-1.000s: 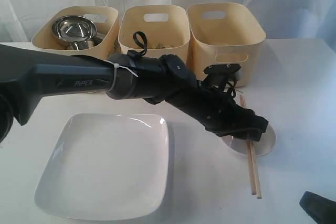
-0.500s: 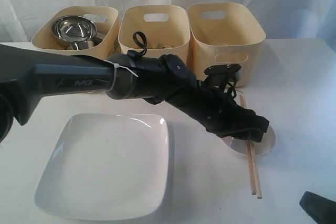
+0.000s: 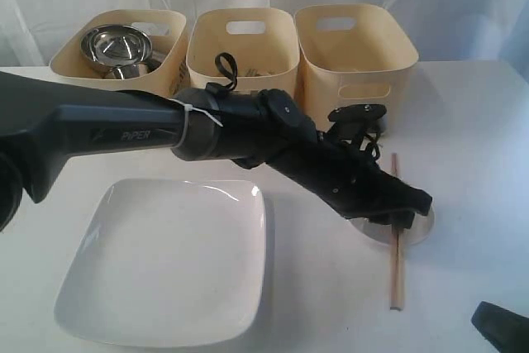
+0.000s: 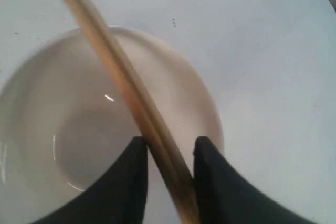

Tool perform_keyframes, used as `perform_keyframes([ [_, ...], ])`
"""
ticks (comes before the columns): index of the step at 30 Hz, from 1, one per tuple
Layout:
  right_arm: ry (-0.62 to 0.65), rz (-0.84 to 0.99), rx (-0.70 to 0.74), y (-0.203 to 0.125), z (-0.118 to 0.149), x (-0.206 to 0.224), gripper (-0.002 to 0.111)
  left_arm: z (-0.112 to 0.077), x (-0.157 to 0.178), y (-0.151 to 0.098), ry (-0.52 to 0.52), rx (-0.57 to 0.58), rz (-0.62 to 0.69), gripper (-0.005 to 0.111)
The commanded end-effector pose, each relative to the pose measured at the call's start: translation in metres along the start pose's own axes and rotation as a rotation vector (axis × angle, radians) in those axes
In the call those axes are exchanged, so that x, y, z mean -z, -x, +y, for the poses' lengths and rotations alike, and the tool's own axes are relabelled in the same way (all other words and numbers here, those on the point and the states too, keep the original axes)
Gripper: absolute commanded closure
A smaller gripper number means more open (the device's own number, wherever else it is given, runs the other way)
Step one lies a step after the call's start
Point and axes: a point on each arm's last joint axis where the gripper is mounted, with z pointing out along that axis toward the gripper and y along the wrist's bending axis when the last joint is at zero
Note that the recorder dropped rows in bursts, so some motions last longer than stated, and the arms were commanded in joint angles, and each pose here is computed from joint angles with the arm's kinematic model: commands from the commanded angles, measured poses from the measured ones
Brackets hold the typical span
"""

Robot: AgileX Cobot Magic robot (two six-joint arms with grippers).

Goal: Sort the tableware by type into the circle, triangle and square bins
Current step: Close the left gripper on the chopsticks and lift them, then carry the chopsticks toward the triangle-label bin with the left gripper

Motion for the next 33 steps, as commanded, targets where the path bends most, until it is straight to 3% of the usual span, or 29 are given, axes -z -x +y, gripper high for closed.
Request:
perform_keyframes([
  [1, 0.002, -0.003, 0.004, -0.001, -0.001, 0.000, 0.108, -0.005, 0.001, 0.001, -0.019, 0.007, -0.001, 0.094],
  [4, 0.002, -0.003, 0.004, -0.001, -0.001, 0.000, 0.108, -0.004, 0.001, 0.003, -0.003, 0.007, -0.024, 0.107],
  [21, 0.002, -0.003, 0.004, -0.001, -0.001, 0.000, 0.108, -0.010, 0.006, 0.014, -0.008, -0.002, -0.071, 0.107],
  [33, 0.002, -0.003, 0.004, -0.001, -0.001, 0.000, 0.108, -0.020, 0.043, 0.040, 0.035, -0.102, -0.181, 0.107],
])
